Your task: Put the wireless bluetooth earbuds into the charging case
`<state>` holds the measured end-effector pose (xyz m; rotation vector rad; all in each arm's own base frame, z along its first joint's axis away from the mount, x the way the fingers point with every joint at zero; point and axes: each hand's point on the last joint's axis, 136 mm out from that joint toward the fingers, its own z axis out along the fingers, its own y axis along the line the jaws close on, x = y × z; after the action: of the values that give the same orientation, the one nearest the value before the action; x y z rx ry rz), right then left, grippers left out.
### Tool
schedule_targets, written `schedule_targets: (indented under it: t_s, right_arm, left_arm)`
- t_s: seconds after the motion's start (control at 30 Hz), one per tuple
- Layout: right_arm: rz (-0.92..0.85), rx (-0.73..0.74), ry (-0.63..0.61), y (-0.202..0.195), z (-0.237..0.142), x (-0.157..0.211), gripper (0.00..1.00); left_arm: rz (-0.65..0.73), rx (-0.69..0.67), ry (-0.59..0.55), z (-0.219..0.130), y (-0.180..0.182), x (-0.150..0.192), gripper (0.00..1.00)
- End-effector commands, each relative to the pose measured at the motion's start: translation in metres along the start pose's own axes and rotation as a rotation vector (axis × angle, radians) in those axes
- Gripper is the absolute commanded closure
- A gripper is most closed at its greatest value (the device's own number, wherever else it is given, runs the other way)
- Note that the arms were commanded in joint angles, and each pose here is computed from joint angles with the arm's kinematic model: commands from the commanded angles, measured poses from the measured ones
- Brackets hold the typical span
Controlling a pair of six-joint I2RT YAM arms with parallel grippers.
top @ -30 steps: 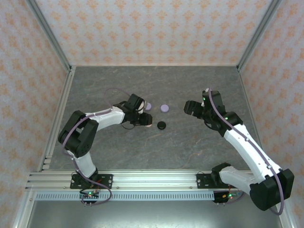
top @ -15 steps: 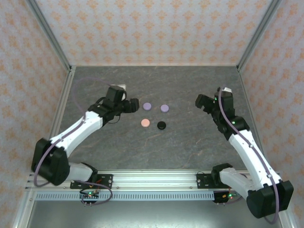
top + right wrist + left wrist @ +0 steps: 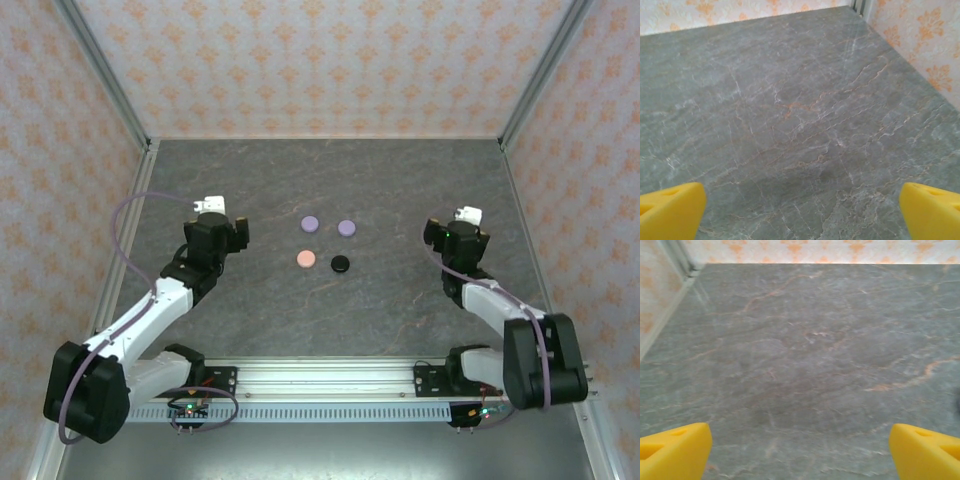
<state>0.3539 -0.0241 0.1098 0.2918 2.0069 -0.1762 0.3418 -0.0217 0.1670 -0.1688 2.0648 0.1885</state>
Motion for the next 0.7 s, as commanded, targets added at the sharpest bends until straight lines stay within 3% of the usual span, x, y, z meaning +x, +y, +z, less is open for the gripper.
schedule_targets:
  t_s: [0.0, 0.17, 0.4, 0.43, 0.67]
  right_arm:
    - [0.000, -0.088, -0.159, 0.015, 0.000, -0.035, 0.01]
    - [0.006, -0.130, -0.203, 0.016, -0.002, -0.012, 0.01]
    - [0.020, -0.073, -0.094, 0.014, 0.043, 0.000, 0.01]
    - [0.048, -0.069, -0.030, 0.007, 0.045, 0.003, 0.01]
    - [0.057, -0.087, -0.030, 0.007, 0.045, 0.005, 0.01]
  left_arm:
    - [0.020, -0.082, -0.086, 0.005, 0.015, -0.013, 0.08]
    - [0.040, -0.106, -0.121, 0.019, 0.018, -0.002, 0.08]
    - [0.051, -0.079, -0.145, 0.040, 0.021, 0.013, 0.08]
    - [0.038, -0.073, -0.153, 0.043, 0.023, 0.018, 0.08]
    - [-0.004, 0.031, -0.157, 0.048, 0.025, 0.024, 0.07]
